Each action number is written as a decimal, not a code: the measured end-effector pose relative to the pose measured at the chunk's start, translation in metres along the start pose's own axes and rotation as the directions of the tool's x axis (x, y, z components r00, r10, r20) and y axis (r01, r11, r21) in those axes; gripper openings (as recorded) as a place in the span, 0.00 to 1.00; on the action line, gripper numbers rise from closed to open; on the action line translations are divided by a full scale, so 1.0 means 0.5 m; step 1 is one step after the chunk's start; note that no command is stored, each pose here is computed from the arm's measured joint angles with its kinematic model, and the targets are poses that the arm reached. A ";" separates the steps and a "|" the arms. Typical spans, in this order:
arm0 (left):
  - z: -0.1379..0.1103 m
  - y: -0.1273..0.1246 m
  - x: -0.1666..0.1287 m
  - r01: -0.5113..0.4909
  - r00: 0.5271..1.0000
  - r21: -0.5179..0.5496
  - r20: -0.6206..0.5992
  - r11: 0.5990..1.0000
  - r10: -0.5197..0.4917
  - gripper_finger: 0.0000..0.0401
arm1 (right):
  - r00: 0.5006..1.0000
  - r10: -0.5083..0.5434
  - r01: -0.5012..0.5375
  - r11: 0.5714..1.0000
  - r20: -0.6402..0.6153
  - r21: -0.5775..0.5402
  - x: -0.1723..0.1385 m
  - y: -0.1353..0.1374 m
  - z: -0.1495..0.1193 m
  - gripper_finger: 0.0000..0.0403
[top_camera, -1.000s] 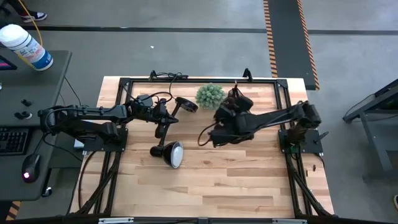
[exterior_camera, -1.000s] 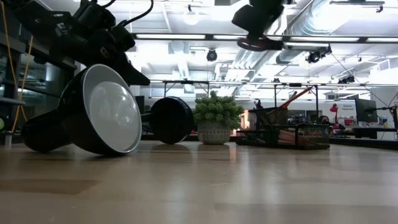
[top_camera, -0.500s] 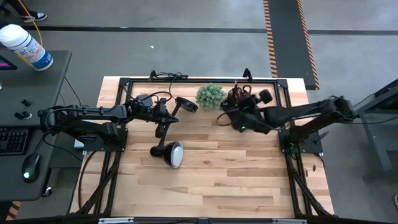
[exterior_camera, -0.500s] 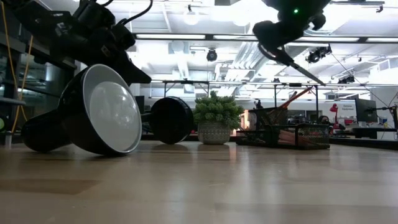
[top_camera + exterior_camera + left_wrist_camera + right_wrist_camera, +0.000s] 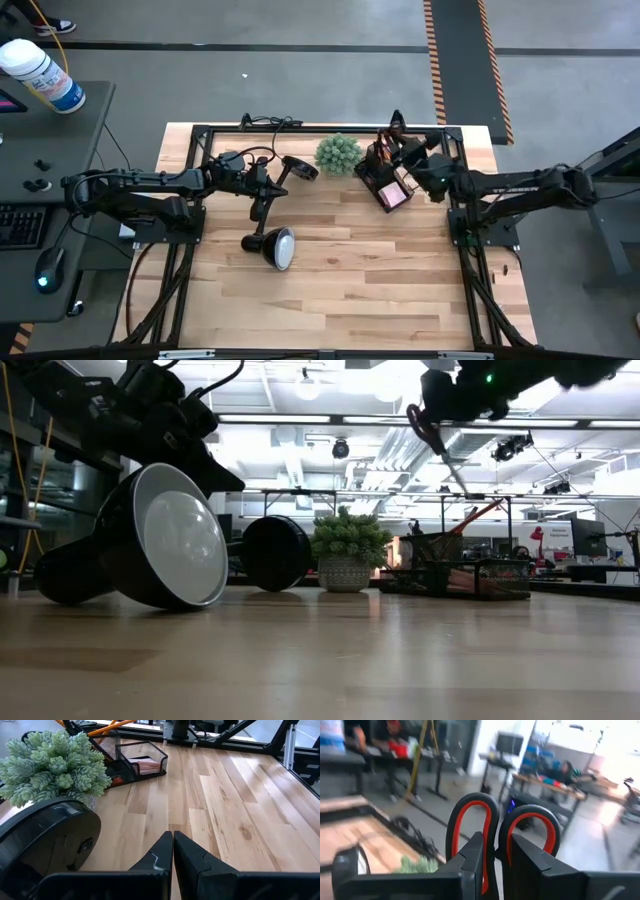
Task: Pick and place office supplies into organizer
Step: Put the scissors into the top left section of the desk organizer
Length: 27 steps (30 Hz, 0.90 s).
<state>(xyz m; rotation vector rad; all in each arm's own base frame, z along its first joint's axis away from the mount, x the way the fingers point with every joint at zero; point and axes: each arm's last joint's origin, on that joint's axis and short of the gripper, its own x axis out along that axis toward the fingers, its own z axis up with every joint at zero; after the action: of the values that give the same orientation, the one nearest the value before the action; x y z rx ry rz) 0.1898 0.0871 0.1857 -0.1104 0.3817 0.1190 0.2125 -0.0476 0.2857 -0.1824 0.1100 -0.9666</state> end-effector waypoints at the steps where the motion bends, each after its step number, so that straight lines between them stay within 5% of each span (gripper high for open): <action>1: 0.000 0.000 0.000 0.000 1.000 0.000 -0.001 1.000 0.000 0.01 | 0.999 0.017 -0.018 1.000 0.031 0.011 0.006 -0.005 -0.007 0.16; 10: -0.001 0.000 0.000 0.000 1.000 0.010 -0.002 1.000 0.000 0.01 | 0.975 0.124 -0.146 0.983 0.185 0.114 0.045 -0.044 -0.066 0.16; 27: -0.001 0.000 0.000 0.000 1.000 0.024 -0.002 1.000 0.000 0.01 | 0.977 0.143 -0.168 0.972 0.156 0.163 0.102 -0.049 -0.120 0.16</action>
<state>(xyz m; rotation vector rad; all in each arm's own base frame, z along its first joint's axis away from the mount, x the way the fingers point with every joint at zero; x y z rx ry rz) 0.1898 0.0871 0.1854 -0.0866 0.3847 0.1139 0.2108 -0.1095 0.2313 -0.0789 -0.0919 -0.7987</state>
